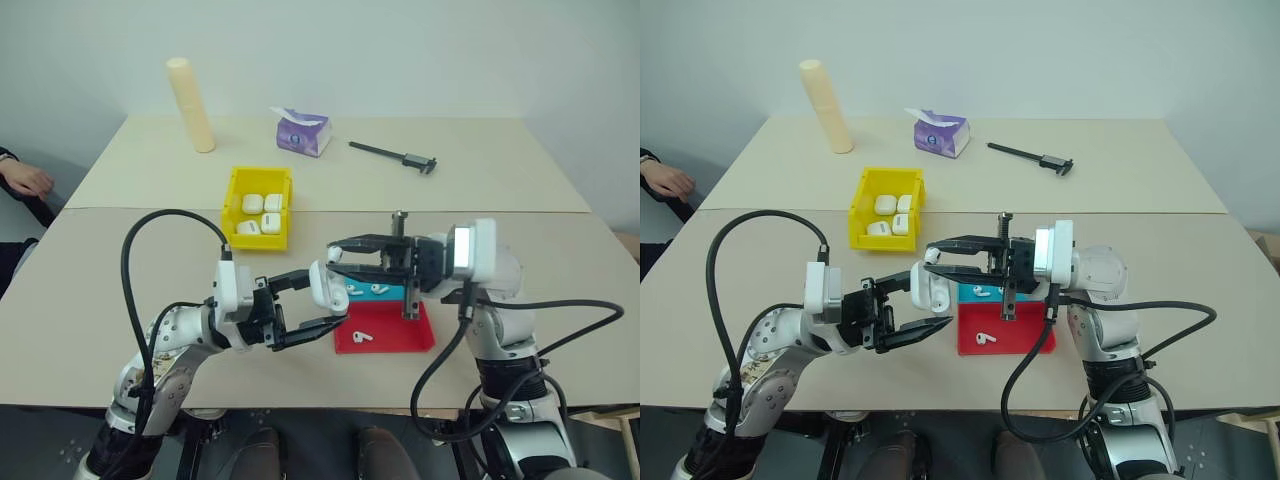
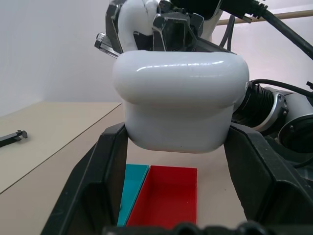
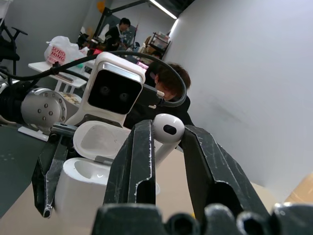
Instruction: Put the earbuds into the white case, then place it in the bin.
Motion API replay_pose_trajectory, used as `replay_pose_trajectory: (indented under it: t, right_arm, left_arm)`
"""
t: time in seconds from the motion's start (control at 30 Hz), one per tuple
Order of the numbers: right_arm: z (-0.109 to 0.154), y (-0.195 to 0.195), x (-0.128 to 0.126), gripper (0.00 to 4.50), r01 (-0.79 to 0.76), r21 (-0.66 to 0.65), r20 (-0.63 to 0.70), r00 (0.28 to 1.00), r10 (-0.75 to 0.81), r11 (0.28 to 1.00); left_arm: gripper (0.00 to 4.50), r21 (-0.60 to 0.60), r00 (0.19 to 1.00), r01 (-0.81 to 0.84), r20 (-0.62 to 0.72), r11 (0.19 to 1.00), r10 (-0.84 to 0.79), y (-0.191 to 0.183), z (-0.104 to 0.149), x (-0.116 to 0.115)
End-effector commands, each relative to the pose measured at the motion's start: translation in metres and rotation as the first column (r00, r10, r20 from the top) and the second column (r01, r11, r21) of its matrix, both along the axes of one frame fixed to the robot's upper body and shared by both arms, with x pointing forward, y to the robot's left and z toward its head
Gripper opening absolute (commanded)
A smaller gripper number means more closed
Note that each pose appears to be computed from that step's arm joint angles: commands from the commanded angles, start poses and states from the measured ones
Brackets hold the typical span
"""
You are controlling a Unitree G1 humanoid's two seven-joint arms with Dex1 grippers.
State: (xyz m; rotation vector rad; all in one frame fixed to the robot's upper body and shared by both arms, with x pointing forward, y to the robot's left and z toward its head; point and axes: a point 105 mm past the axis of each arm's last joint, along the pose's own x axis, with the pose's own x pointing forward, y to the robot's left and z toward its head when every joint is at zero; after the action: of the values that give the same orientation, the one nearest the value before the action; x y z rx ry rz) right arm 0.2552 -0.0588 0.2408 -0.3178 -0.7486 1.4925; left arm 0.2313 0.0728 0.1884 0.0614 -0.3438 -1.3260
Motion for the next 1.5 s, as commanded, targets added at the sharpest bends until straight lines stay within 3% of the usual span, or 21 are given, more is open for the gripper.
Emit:
replay_pose_trajectory:
  t: [0.03,0.43,0.67,0.87,0.97,1.1,1.2,1.4,1.5]
  right_arm:
    - [0.003,-0.003,-0.003,0.65,-0.004,-0.007,0.052,0.999,0.004,1.000]
    - [-0.009,-0.002,0.000,0.65,0.017,-0.079,0.070,0.998,-0.012,0.997]
    - [-0.013,-0.002,-0.001,2.94,0.022,-0.119,0.109,0.994,-0.009,0.993]
    - [-0.008,-0.009,-0.001,2.94,0.017,-0.137,0.109,0.994,-0.002,0.990]
    - [0.001,-0.019,0.007,2.94,0.051,-0.251,0.033,0.998,-0.044,0.967]
    - [0.001,-0.032,0.044,2.94,0.202,-0.581,-0.029,0.963,-0.268,0.789]
    - [-0.006,-0.038,0.061,2.94,0.277,-0.737,0.066,0.937,-0.342,0.616]
    - [-0.035,-0.036,0.084,2.94,0.305,-0.897,0.193,0.922,-0.336,0.321]
    - [-0.043,-0.036,0.091,2.94,0.321,-0.920,0.249,0.922,-0.297,0.226]
  left_arm:
    - [2.72,-0.012,0.998,-0.005,0.056,1.000,0.006,0.000,0.011,-0.005]
    - [2.72,-0.027,0.998,-0.004,0.068,1.000,0.006,-0.004,0.012,-0.001]
    - [2.72,-0.027,0.998,-0.019,0.067,0.999,0.021,-0.004,0.012,0.002]
    - [2.72,-0.019,0.997,-0.053,0.054,0.998,0.054,0.000,0.007,0.007]
    - [2.72,0.043,0.993,-0.105,0.056,0.994,0.102,0.011,-0.006,0.009]
    - [2.72,0.152,0.982,-0.189,0.016,0.970,0.189,0.038,-0.036,0.010]
    - [2.72,0.232,0.973,-0.226,0.017,0.946,0.229,0.053,-0.059,0.006]
    - [2.72,0.229,0.960,-0.276,0.014,0.933,0.280,0.055,-0.071,-0.001]
    - [2.72,0.201,0.957,-0.288,0.021,0.936,0.290,0.048,-0.067,-0.001]
